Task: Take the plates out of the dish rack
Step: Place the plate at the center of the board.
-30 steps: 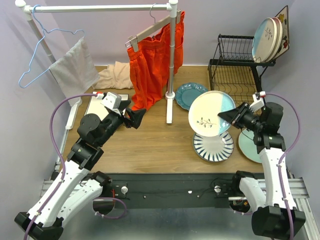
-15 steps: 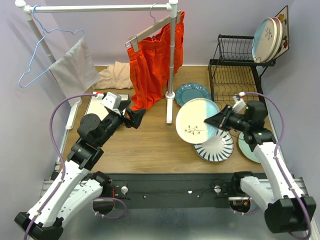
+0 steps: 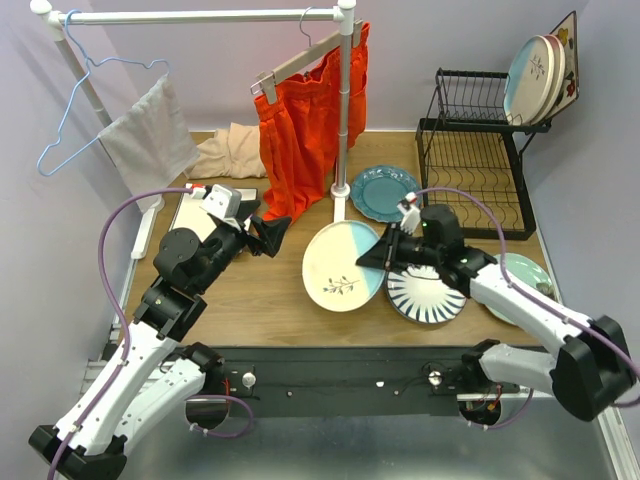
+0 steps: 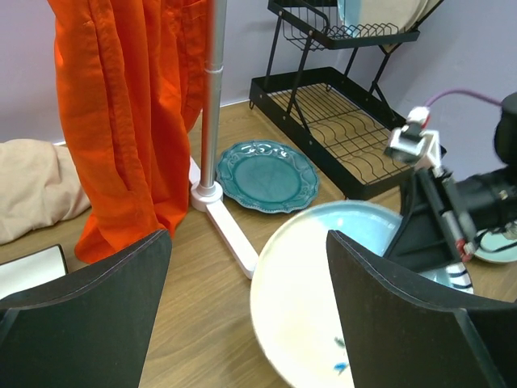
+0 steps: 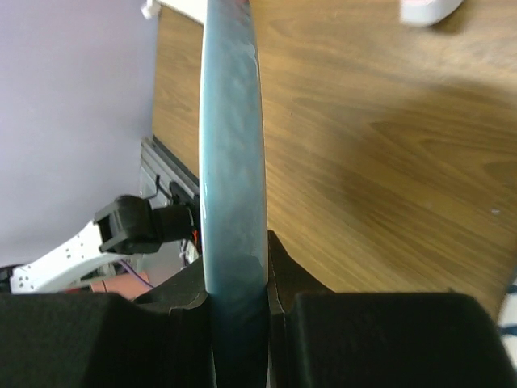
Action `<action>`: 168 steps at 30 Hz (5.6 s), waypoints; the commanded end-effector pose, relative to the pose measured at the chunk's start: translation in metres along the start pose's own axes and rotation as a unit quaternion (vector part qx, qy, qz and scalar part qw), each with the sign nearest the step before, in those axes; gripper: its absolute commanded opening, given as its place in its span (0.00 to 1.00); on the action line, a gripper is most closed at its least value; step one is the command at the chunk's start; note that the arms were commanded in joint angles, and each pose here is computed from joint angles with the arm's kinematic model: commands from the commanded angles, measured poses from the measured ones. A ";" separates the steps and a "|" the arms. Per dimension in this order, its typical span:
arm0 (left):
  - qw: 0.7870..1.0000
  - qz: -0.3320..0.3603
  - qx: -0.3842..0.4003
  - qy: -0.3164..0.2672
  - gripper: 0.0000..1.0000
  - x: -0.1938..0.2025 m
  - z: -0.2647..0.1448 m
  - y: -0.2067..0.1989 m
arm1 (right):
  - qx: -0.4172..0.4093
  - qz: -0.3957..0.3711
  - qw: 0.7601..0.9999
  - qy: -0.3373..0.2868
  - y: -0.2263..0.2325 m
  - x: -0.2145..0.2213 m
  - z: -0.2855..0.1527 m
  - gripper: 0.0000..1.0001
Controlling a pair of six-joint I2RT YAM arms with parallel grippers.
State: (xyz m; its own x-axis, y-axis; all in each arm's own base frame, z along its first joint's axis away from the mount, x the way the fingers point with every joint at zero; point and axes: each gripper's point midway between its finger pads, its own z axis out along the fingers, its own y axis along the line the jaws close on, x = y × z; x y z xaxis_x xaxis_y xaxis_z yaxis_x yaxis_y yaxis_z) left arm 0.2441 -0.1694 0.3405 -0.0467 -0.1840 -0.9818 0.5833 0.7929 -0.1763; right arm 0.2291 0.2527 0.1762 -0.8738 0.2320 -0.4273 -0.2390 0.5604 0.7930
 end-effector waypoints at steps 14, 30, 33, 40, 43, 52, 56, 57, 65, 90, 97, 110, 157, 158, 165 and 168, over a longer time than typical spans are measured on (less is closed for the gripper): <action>1.000 0.000 -0.017 -0.003 0.87 -0.002 -0.002 0.006 | -0.045 0.009 0.998 0.039 0.006 0.036 0.064 0.01; 1.000 0.000 -0.015 -0.011 0.87 -0.006 -0.005 0.005 | -0.029 0.038 0.996 0.072 -0.024 0.073 0.069 0.06; 1.000 0.000 -0.013 -0.008 0.87 -0.005 -0.004 0.004 | -0.012 0.036 0.996 0.074 -0.033 0.076 0.069 0.11; 1.000 -0.001 -0.009 -0.009 0.87 -0.006 -0.004 0.003 | 0.004 0.038 0.996 0.081 -0.043 0.083 0.067 0.25; 1.000 0.000 -0.010 -0.010 0.87 -0.006 -0.005 0.003 | 0.011 0.037 0.996 0.078 -0.046 0.082 0.067 0.29; 1.000 0.000 -0.009 -0.012 0.87 -0.008 -0.006 0.002 | 0.020 0.026 0.997 0.076 -0.048 0.081 0.065 0.41; 1.000 -0.002 -0.006 -0.014 0.87 -0.008 -0.006 0.001 | 0.034 0.021 0.996 0.074 -0.051 0.080 0.063 0.47; 1.000 -0.002 -0.006 -0.014 0.87 -0.008 -0.006 0.001 | 0.037 0.020 0.997 0.070 -0.052 0.078 0.063 0.47; 1.000 -0.001 -0.010 -0.012 0.87 -0.007 -0.005 0.003 | 0.069 0.001 0.994 0.082 -0.065 0.080 0.064 0.53; 1.000 -0.001 -0.016 -0.001 0.87 -0.001 -0.001 0.006 | 0.199 -0.043 0.975 0.092 -0.113 0.073 0.065 0.55; 1.000 -0.002 -0.017 -0.004 0.87 -0.002 -0.002 0.006 | 0.201 -0.045 0.974 0.091 -0.111 0.075 0.056 0.59; 1.000 -0.001 -0.014 -0.005 0.87 -0.003 -0.003 0.005 | 0.177 -0.069 0.977 0.092 -0.097 0.069 0.053 0.69; 1.000 -0.001 -0.004 -0.009 0.87 -0.006 -0.005 0.001 | 0.413 -0.239 0.844 -0.247 -0.022 -0.245 -0.057 0.64; 1.000 -0.001 -0.003 -0.008 0.87 -0.005 -0.005 0.001 | 0.419 -0.234 0.837 -0.263 -0.023 -0.262 -0.069 0.64; 1.000 0.001 -0.001 -0.011 0.87 -0.007 -0.006 0.000 | 0.473 -0.213 0.779 -0.350 -0.043 -0.363 -0.166 0.64; 1.000 0.001 -0.001 -0.012 0.87 -0.007 -0.007 0.000 | 0.498 -0.206 0.756 -0.372 -0.054 -0.388 -0.200 0.64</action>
State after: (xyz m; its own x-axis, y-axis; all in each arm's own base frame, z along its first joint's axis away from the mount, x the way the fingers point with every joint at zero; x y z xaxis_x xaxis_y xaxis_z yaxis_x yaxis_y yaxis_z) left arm 0.2428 -0.1662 0.3440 -0.0343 -0.1918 -0.9808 0.5752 0.7988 -0.1764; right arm 0.4856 0.0223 0.3712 -0.2464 0.1145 -0.9624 0.2537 0.9660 0.0500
